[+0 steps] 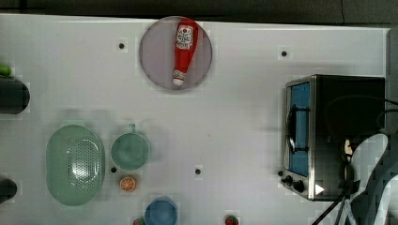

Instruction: Pick banana from table and place on oven.

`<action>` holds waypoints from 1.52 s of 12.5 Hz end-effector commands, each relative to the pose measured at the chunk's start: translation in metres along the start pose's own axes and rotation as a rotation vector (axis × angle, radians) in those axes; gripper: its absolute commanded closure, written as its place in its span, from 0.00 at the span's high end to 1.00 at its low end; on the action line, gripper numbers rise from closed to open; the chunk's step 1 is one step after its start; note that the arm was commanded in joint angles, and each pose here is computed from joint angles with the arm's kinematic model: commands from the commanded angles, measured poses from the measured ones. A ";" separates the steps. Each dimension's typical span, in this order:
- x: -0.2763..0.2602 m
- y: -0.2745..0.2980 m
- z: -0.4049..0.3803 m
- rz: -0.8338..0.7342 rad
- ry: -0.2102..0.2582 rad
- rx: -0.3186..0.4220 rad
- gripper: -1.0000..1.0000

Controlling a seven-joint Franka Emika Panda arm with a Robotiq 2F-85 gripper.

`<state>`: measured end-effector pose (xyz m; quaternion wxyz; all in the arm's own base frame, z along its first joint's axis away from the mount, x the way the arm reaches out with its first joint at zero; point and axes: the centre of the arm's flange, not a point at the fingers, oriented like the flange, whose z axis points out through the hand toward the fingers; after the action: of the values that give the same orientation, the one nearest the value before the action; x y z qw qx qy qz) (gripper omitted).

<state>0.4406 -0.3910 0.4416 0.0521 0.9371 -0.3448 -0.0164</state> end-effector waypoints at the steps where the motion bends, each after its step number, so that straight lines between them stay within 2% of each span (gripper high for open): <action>1: 0.006 -0.045 -0.027 -0.118 0.069 0.001 1.00; 5: -0.005 -0.091 -0.088 -0.132 0.118 0.049 1.00; 6: -0.019 -0.109 -0.106 -0.111 0.103 0.071 1.00; 9: -0.080 -0.165 -0.152 0.047 -0.001 0.104 1.00; 11: -0.124 -0.204 -0.183 0.155 -0.029 0.096 1.00; 13: -0.166 -0.237 -0.208 0.208 -0.029 0.085 1.00; 15: -0.197 -0.260 -0.227 0.242 -0.004 0.091 1.00; 19: -0.228 -0.274 -0.235 0.199 0.002 0.077 1.00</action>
<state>0.4614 0.0231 0.6482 0.0147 0.9312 -0.3639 0.0182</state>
